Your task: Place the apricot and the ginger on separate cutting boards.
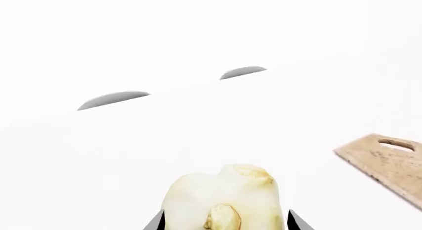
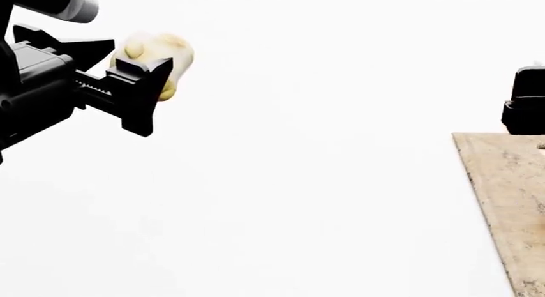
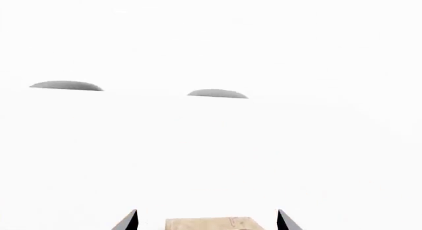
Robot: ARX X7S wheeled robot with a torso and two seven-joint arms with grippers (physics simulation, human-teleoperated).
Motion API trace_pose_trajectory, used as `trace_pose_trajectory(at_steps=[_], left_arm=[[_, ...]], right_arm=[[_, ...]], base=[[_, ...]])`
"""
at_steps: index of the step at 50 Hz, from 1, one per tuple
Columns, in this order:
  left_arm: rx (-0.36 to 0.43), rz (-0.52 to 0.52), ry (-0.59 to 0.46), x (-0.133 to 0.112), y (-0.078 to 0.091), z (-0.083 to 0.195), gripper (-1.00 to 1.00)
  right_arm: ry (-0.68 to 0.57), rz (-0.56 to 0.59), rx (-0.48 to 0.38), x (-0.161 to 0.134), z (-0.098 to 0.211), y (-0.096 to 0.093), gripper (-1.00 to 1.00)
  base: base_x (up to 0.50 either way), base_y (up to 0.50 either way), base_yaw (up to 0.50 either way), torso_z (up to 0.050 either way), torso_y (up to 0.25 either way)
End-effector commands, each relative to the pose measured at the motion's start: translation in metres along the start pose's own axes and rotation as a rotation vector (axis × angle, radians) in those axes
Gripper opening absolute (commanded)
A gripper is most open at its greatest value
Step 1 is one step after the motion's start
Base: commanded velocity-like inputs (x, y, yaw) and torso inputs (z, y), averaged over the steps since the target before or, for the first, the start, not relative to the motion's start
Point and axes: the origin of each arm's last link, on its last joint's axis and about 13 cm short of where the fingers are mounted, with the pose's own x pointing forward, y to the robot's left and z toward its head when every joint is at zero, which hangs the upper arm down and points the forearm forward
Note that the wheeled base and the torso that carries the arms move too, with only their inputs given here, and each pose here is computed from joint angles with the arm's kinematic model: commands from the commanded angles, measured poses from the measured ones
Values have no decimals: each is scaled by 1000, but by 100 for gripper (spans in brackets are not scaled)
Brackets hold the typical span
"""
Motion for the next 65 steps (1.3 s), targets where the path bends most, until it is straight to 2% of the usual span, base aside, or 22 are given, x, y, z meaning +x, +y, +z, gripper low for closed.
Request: trace_pose_trajectory(at_steps=[1, 8, 14, 20, 21, 24, 31, 47, 53, 60, 65], left_arm=[[-13, 17, -33, -2, 2, 3, -100], [-11, 11, -36, -4, 1, 3, -100], [-9, 31, -44, -7, 3, 3, -100], [-7, 55, -79, -8, 3, 7, -100], [-22, 102, -89, -7, 4, 6, -100], [-20, 134, -124, -8, 4, 6, -100], [-16, 125, -108, -16, 3, 6, -100], [-9, 122, -101, -12, 1, 5, -100], [-11, 120, -112, -12, 2, 12, -100], [-38, 208, -164, -16, 16, 31, -100], [-73, 405, -198, -19, 42, 32, -100]], right_arm=[[-91, 127, -12, -11, 27, 15, 100], [-100, 167, -23, -9, 20, 12, 100], [-76, 208, -65, -7, 19, 11, 100], [-82, 223, -65, -8, 22, 11, 100], [-82, 226, -61, -9, 23, 11, 100], [-88, 224, -57, -8, 23, 10, 100], [-81, 240, -65, -9, 23, 12, 100], [-73, 254, -70, -9, 21, 13, 100], [-69, 248, -46, -9, 22, 14, 100], [-65, 250, -44, -10, 21, 13, 100], [-61, 256, -45, -10, 20, 14, 100]], base=[[0, 0, 0, 0, 0], [0, 0, 0, 0, 0], [0, 0, 0, 3, 2], [0, 482, 0, 0, 0], [0, 500, 0, 0, 0], [0, 500, 0, 0, 0], [0, 500, 0, 0, 0], [0, 500, 0, 0, 0], [0, 333, 0, 0, 2], [0, 0, 0, 0, 0], [0, 0, 0, 0, 0]])
